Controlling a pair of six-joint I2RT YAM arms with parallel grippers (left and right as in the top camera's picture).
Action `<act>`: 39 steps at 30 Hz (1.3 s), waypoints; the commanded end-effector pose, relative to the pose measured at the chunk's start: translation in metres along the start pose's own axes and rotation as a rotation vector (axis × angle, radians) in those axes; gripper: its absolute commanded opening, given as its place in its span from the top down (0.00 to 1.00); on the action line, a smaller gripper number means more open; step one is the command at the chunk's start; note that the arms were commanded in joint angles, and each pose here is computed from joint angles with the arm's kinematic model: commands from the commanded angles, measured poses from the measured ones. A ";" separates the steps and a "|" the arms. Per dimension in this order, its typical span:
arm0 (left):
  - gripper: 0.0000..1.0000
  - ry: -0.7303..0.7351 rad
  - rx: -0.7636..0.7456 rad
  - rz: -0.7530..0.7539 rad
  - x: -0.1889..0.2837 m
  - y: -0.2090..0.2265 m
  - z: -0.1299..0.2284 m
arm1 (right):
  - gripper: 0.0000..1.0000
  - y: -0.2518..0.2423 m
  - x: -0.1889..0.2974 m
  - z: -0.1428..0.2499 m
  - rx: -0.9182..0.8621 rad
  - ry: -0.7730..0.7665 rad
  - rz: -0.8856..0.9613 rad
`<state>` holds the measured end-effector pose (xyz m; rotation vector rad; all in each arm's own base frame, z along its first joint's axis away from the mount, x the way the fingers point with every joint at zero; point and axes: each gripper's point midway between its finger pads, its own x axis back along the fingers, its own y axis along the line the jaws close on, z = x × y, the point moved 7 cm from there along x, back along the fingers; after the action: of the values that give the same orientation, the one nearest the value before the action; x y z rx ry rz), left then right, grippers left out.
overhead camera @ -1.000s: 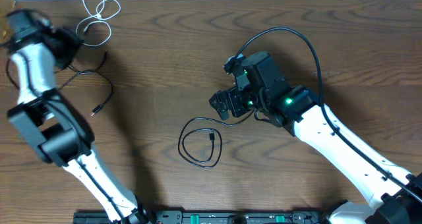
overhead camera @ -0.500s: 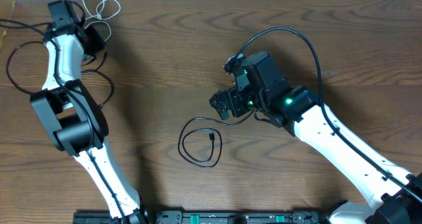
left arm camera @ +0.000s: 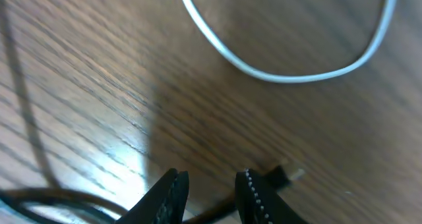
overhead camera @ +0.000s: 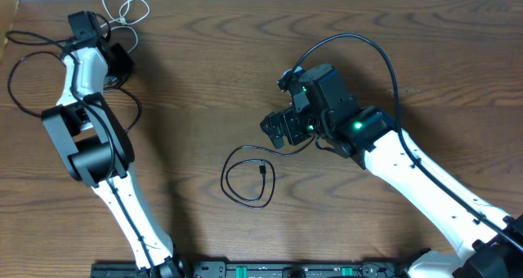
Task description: Untangle cables
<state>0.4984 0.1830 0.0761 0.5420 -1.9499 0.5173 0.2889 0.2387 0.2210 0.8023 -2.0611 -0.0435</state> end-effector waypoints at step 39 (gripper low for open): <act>0.23 0.214 0.034 0.589 0.231 -0.082 0.044 | 0.01 -0.062 0.013 0.005 -0.319 0.034 0.133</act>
<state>0.4251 0.0891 0.2897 0.0415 -2.0018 0.9083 0.3040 0.2029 0.2128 0.5835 -2.0225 -0.1951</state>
